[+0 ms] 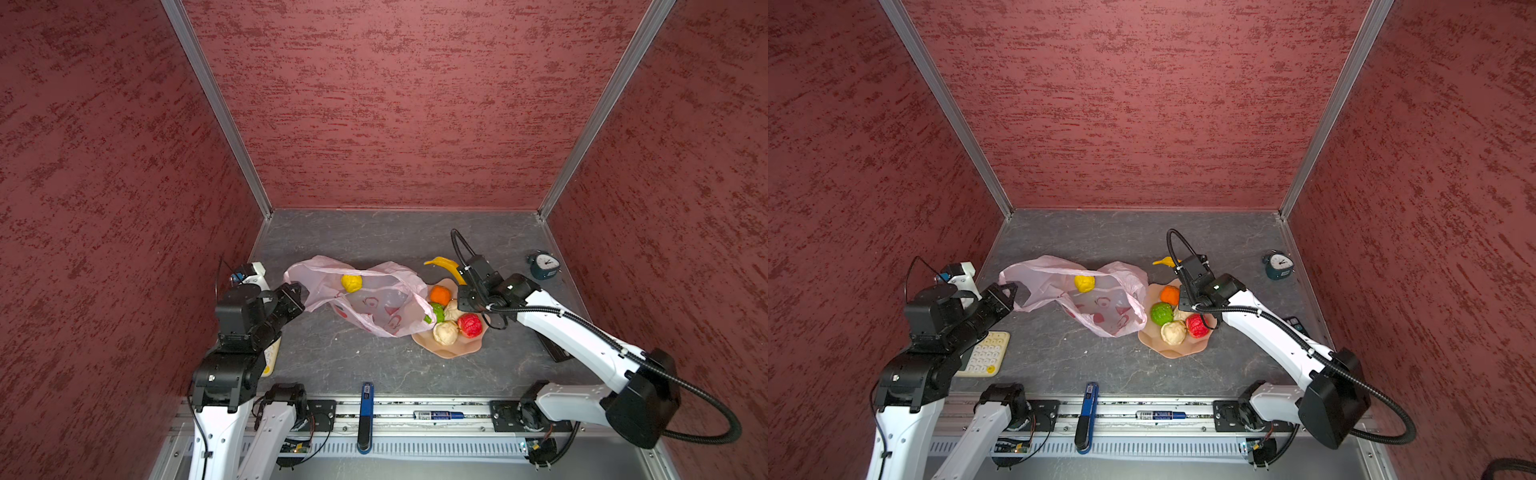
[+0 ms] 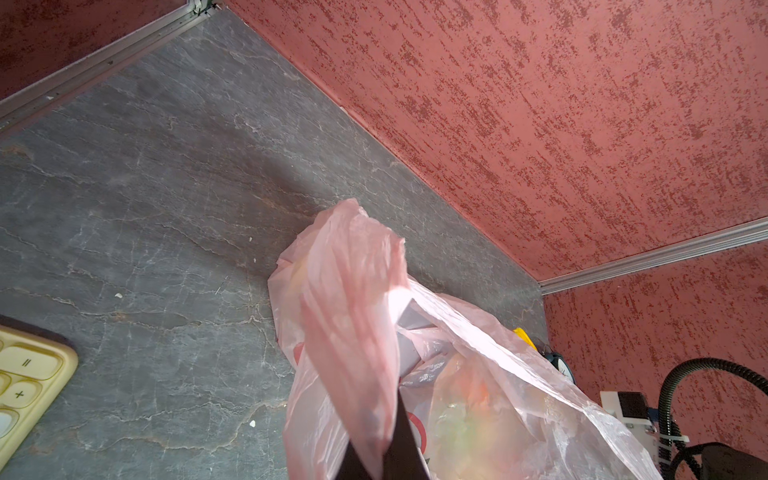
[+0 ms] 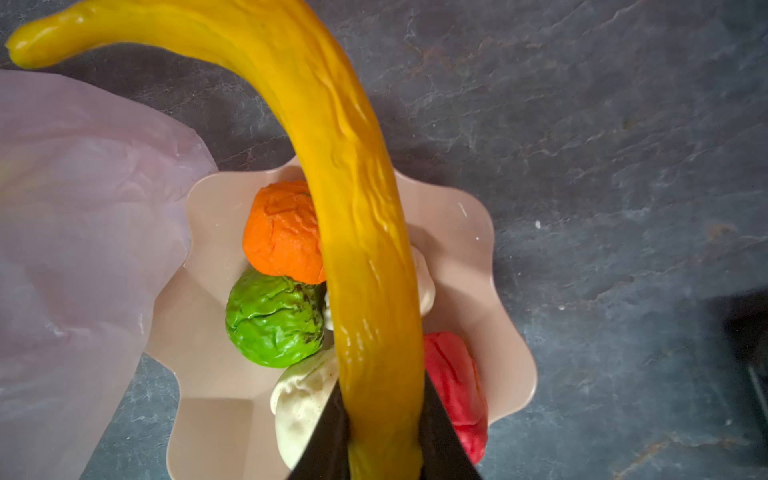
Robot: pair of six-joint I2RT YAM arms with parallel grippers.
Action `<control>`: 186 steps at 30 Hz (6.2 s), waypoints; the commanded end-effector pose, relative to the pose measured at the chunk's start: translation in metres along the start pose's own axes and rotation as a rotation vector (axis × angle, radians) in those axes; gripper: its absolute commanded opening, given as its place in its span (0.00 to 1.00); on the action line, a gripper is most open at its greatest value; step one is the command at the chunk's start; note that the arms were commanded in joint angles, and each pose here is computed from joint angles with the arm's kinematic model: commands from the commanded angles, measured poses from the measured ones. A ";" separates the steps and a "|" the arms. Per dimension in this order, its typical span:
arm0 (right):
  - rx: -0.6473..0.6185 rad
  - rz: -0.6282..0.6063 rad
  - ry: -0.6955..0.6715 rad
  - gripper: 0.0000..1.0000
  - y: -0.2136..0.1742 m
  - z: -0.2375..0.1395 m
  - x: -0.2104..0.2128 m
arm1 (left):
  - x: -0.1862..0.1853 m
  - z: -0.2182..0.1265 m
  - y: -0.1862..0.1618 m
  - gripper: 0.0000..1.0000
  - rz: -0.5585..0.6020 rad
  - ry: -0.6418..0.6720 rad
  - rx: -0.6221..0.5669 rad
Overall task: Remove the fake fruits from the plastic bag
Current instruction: 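Lower the banana into the peach bowl with the right gripper, then reach the open right gripper into the pink bag toward the yellow lemon, then close the right gripper on the lemon inside the bag while the left holds the bag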
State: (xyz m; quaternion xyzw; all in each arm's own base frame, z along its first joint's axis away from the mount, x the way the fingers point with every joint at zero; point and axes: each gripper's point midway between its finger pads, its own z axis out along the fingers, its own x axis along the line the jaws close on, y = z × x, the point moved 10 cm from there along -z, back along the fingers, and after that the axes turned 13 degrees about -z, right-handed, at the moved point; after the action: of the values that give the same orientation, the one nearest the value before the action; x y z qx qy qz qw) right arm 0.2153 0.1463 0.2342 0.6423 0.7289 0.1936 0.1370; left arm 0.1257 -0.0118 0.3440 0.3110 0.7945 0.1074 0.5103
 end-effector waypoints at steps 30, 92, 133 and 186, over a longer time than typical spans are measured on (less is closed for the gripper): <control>0.095 0.036 0.007 0.62 -0.029 0.014 0.031 | 0.000 0.011 -0.001 0.01 0.019 -0.015 0.033; 0.097 -0.827 0.718 0.55 -0.016 0.062 0.271 | 0.046 -0.055 -0.063 0.00 -0.182 0.264 0.445; -0.221 -0.328 0.632 0.86 0.068 0.119 0.287 | 0.035 -0.039 -0.044 0.95 -0.125 0.164 0.268; -0.366 -0.223 0.747 0.89 0.084 0.099 0.267 | 0.026 0.133 -0.004 0.02 -0.079 0.051 0.325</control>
State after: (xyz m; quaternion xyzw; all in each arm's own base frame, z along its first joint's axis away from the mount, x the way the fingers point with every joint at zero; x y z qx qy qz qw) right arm 0.2935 0.4308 0.1690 0.4118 0.7717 0.4845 -0.0115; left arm 0.2504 -0.0173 0.2852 0.3441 0.8061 -0.0107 0.4813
